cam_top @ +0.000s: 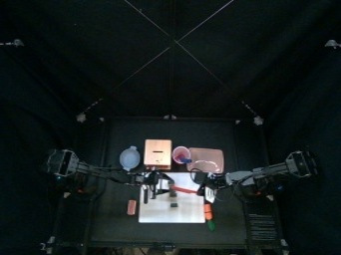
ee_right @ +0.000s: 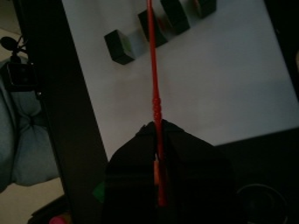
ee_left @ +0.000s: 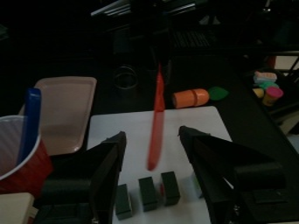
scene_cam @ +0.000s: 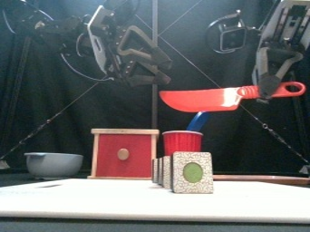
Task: Place sushi on board then cut the sushi with the knife then place the pieces on the plate
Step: Cut the sushi into 4 pieces
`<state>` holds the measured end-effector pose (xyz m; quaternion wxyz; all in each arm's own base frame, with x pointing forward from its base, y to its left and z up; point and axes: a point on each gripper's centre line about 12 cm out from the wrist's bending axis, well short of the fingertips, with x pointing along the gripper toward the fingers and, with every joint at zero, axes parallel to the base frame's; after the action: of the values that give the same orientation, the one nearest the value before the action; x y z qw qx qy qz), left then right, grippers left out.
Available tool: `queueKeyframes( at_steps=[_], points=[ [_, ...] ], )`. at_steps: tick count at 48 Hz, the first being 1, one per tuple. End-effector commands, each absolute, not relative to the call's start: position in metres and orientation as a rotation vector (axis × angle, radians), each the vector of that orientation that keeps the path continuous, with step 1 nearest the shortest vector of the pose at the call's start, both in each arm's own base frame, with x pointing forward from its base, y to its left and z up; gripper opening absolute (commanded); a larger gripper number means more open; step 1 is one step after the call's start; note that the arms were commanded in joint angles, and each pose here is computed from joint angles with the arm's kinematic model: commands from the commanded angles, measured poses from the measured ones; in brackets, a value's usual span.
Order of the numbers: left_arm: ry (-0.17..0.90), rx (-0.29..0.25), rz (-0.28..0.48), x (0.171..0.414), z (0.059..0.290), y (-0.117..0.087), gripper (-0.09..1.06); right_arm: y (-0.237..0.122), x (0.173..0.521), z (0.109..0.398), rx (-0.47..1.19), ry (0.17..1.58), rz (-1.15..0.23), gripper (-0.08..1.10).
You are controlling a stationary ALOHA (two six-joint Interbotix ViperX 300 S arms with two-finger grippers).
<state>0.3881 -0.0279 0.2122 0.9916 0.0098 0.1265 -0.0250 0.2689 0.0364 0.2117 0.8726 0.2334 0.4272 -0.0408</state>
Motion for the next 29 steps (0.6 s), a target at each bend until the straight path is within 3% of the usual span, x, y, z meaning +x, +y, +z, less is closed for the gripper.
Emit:
queueKeyframes(
  at_steps=[1, 13, 29],
  points=[
    [0.193, 0.033, -0.055, 0.387, 0.225, -0.028, 0.87, 0.030, 0.250, 0.219, 0.551, 0.836, -0.107, 0.33],
    [0.204, 0.031, -0.054, 0.385, 0.221, -0.028, 0.87, 0.021, 0.206, 0.211, 0.694, 0.781, -0.181, 0.33],
    [0.226, 0.029, -0.053, 0.385, 0.213, -0.027, 0.87, 0.018, 0.196, 0.202, 0.702, 0.817, -0.228, 0.35]
  ],
)
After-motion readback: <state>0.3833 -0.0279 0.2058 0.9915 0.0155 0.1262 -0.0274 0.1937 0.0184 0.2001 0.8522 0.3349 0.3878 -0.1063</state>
